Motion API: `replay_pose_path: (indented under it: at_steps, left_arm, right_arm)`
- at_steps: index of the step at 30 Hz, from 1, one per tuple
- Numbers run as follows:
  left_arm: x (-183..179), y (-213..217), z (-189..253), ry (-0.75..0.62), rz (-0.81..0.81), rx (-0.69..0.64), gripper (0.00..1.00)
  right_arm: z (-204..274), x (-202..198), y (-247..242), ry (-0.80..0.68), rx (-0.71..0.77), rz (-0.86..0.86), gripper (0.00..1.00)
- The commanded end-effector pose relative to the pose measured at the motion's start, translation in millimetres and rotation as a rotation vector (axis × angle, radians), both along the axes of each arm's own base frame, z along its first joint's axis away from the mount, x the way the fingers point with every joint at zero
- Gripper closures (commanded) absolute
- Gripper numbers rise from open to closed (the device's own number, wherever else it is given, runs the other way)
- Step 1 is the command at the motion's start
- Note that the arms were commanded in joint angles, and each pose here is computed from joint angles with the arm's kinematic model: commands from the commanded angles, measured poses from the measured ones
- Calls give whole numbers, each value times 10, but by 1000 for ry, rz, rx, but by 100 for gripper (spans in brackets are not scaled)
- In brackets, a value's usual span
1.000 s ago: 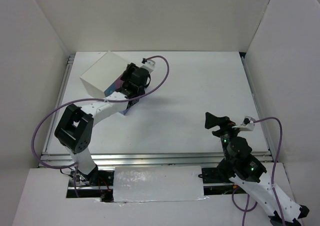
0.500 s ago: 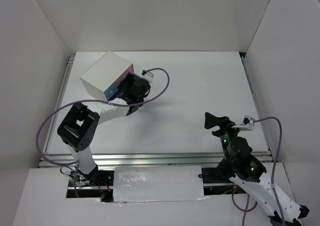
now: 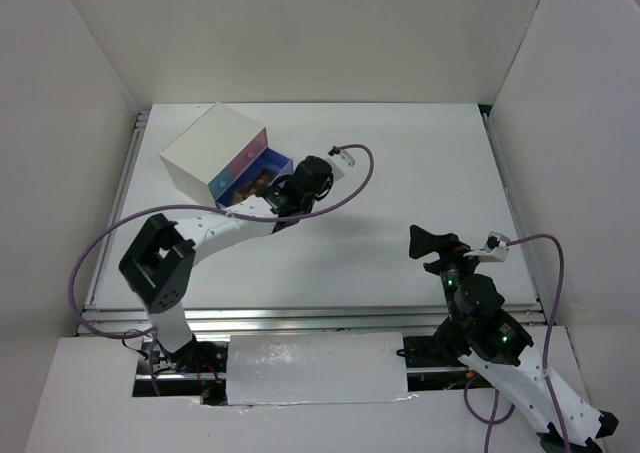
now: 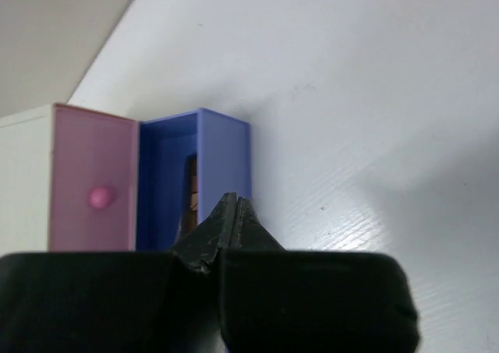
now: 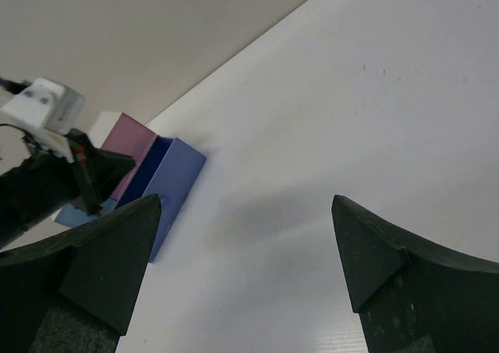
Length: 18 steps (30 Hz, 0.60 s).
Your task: Organize the makeup
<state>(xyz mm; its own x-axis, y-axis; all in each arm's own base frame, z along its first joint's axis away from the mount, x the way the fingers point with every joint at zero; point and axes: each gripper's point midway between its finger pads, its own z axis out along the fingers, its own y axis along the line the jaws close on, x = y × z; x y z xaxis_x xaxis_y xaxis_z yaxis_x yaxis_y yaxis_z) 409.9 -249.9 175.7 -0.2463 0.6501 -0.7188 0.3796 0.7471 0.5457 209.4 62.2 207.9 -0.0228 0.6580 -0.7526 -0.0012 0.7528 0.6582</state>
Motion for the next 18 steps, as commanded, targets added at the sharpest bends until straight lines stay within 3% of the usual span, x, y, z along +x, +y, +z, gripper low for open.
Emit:
replay_pose_path:
  at_steps: [1,4,10,18]
  left_arm:
    - [-69,15,-638,209,-38,154,100]
    - [61,202,-830,182,59,237,100]
    - [341,636,-1253,282,214,234,100]
    - [462,930,-1387,230,319,266,100]
  right_arm:
    - [397,-175,-193,-181,161,-17,2]
    - [402,-175,-195,-185,165,-17,2]
    - [394,-172,-192,-182,160,-17,2]
    - [404,-181,-189,-189,161,-11,2]
